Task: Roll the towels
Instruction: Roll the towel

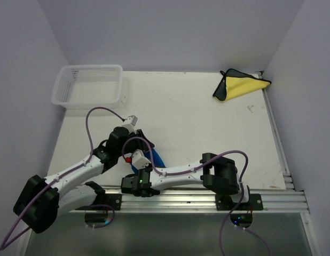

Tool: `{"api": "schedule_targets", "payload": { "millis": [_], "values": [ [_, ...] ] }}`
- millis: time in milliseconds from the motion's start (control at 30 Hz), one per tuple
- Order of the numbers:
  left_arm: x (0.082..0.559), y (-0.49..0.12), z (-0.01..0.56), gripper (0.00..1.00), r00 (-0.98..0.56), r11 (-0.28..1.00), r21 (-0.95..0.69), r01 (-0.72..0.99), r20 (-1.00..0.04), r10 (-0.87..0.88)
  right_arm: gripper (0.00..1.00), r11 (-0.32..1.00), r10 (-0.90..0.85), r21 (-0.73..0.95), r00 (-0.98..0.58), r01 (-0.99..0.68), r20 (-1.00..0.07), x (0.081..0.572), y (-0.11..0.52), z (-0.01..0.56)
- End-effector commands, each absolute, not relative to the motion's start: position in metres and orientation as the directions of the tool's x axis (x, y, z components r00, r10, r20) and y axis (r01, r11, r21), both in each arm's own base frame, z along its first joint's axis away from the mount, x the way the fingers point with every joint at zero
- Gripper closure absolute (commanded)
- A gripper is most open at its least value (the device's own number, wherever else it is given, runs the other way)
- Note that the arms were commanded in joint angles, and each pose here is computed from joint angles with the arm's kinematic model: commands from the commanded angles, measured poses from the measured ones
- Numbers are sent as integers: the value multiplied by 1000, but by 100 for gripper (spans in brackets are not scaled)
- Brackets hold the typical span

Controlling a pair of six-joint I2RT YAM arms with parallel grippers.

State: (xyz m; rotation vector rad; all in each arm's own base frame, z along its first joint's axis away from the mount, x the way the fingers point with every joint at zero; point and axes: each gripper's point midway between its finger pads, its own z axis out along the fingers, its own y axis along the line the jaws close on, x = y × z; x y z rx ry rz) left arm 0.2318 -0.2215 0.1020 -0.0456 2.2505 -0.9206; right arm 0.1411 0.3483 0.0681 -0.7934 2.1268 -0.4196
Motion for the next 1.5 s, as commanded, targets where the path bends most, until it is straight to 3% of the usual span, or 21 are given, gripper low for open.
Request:
{"api": "schedule_targets", "payload": {
  "millis": [0, 367, 767, 1133, 1467],
  "values": [
    [236, -229, 109, 59, -750, 721, -647, 248, -600, -280, 100, 711, -694, -631, -451, -310, -561, 151, 329, 80],
    [238, -243, 146, 59, -718, 654, -677, 338, -634, -286, 100, 636, -760, -706, -417, -313, -499, 156, 337, 76],
    [222, -234, 143, 59, -710, 656, -664, 359, -651, -270, 100, 574, -817, -699, -349, -426, -459, 132, 368, 59],
    [196, -238, 104, 59, -760, 616, -697, 366, -606, -234, 100, 510, -854, -745, -355, -429, -381, 130, 365, 37],
    [183, -224, 53, 59, -796, 666, -682, 301, -565, -219, 98, 544, -834, -729, -362, -416, -416, 130, 370, 44]
  ]
}}
